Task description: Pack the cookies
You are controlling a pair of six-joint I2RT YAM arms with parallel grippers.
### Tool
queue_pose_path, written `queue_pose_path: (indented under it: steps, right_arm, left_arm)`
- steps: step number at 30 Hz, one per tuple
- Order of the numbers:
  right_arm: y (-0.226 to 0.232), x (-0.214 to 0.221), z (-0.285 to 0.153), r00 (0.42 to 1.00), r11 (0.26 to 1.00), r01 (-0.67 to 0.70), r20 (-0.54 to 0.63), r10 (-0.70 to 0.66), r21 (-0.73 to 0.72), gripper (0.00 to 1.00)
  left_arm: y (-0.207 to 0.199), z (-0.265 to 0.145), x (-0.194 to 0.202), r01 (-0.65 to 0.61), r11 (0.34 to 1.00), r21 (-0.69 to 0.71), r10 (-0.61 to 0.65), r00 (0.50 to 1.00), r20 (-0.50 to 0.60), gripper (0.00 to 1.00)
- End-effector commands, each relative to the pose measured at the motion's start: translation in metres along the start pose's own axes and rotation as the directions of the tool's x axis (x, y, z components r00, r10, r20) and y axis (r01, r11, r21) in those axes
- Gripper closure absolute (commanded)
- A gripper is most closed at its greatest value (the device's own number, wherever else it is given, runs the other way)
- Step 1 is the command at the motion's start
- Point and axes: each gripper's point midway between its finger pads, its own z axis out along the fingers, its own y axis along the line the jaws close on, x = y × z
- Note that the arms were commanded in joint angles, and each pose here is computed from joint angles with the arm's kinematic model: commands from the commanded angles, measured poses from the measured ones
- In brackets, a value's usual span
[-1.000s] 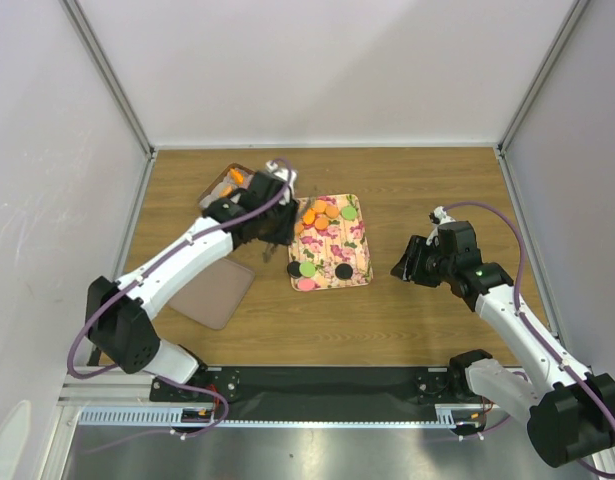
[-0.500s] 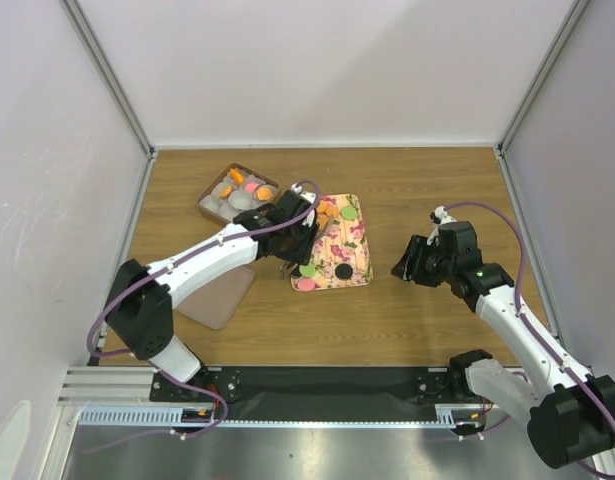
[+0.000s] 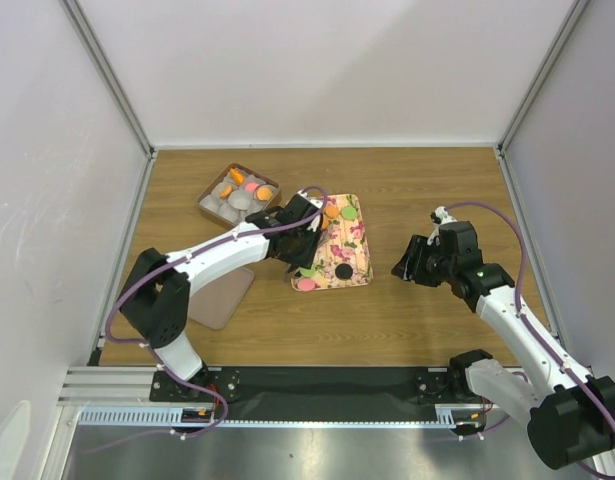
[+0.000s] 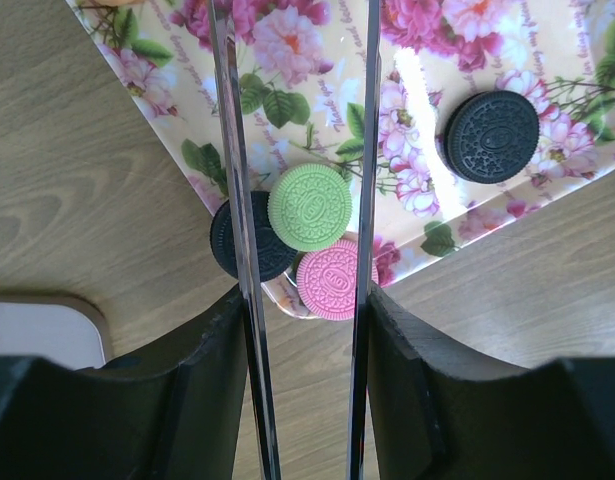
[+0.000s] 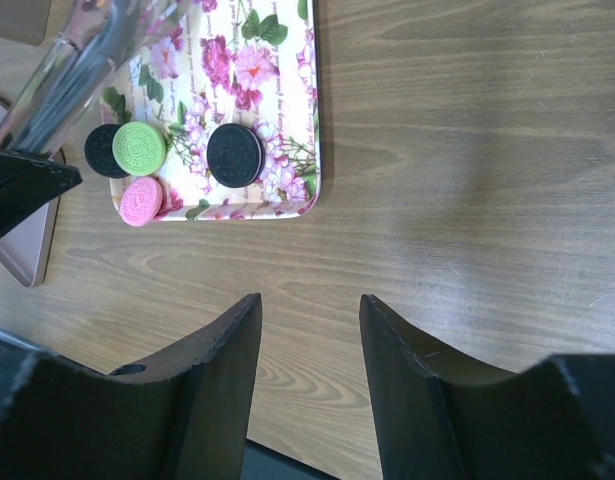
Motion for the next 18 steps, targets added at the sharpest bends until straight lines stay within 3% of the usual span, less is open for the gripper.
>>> queue_pose_path:
  steps: [1, 18]
  right_arm:
    - [0.004, -0.012, -0.005, 0.998, 1.000, 0.022, 0.051, -0.022, -0.011, 0.50]
    - [0.004, -0.012, -0.005, 0.998, 1.000, 0.020, 0.051, -0.019, -0.013, 0.50]
  left_arm:
    - [-0.004, 0.002, -0.017, 0.001, 1.000, 0.004, -0.001, 0.999, 0.041, 0.50]
    - [0.004, 0.010, -0.032, -0.014, 0.999, -0.046, 0.016, 0.999, 0.046, 0.50]
